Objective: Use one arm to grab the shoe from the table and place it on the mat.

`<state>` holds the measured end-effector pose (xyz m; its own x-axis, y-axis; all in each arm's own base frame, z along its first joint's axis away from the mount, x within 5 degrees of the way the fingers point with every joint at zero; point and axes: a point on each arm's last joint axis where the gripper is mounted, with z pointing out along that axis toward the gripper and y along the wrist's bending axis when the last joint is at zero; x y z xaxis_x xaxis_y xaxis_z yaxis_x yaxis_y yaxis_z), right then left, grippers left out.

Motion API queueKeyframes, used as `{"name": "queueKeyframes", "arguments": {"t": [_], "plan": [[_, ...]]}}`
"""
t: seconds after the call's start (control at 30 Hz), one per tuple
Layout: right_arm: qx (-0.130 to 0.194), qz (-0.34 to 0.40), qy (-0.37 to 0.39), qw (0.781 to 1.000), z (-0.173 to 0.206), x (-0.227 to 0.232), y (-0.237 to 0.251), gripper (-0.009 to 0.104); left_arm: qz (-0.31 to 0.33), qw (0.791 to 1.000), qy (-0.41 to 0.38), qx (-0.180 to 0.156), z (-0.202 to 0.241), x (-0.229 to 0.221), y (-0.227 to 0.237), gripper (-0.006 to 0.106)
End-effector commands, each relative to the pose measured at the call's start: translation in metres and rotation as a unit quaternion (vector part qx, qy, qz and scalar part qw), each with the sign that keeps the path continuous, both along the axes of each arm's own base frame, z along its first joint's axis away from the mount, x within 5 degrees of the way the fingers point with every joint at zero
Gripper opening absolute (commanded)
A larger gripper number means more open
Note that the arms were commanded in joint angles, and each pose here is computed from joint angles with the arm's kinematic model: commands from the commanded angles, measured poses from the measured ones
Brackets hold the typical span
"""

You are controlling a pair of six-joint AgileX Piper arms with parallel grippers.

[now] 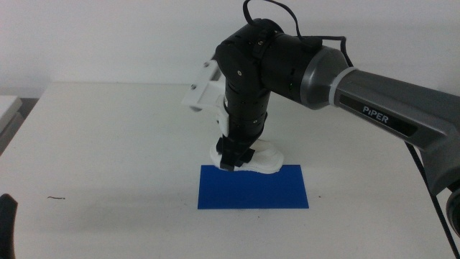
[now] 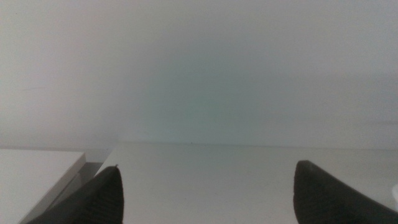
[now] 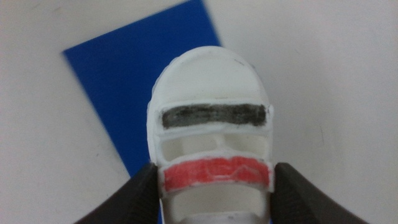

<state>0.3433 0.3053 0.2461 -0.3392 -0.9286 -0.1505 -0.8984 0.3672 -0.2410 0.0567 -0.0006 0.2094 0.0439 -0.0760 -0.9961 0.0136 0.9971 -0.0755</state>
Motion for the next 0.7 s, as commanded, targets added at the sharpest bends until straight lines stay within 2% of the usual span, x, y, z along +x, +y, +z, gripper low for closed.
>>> {"name": "queueKeyframes", "arguments": {"t": [0.0, 0.1, 0.27, 0.43, 0.53, 0.67], "plan": [[-0.010, 0.085, 0.002, 0.996, 0.004, -0.004, 0.001, 0.010, 0.000, 1.000, -0.007, -0.001, 0.001, 0.000, 0.000, 0.094], [-0.010, 0.103, 0.008, 0.995, 0.002, -0.004, 0.003, 0.008, 0.000, 1.000, -0.007, -0.001, 0.001, 0.000, 0.000, 0.094], [0.008, 0.095, 0.035, 0.995, -0.009, -0.002, 0.004, 0.007, 0.000, 1.000, -0.007, -0.001, 0.001, 0.000, 0.000, 0.094], [0.002, 0.082, 0.049, 0.995, -0.019, 0.004, -0.003, 0.007, 0.000, 1.000, -0.007, -0.001, 0.001, 0.000, 0.000, 0.094], [-0.014, 0.077, 0.071, 0.994, -0.034, 0.004, -0.012, 0.007, 0.000, 1.000, -0.007, -0.001, 0.001, 0.000, 0.000, 0.094], [-0.009, 0.078, 0.063, 0.995, -0.051, 0.006, -0.018, 0.007, 0.000, 1.000, -0.007, -0.001, 0.001, 0.000, 0.000, 0.094]]}}
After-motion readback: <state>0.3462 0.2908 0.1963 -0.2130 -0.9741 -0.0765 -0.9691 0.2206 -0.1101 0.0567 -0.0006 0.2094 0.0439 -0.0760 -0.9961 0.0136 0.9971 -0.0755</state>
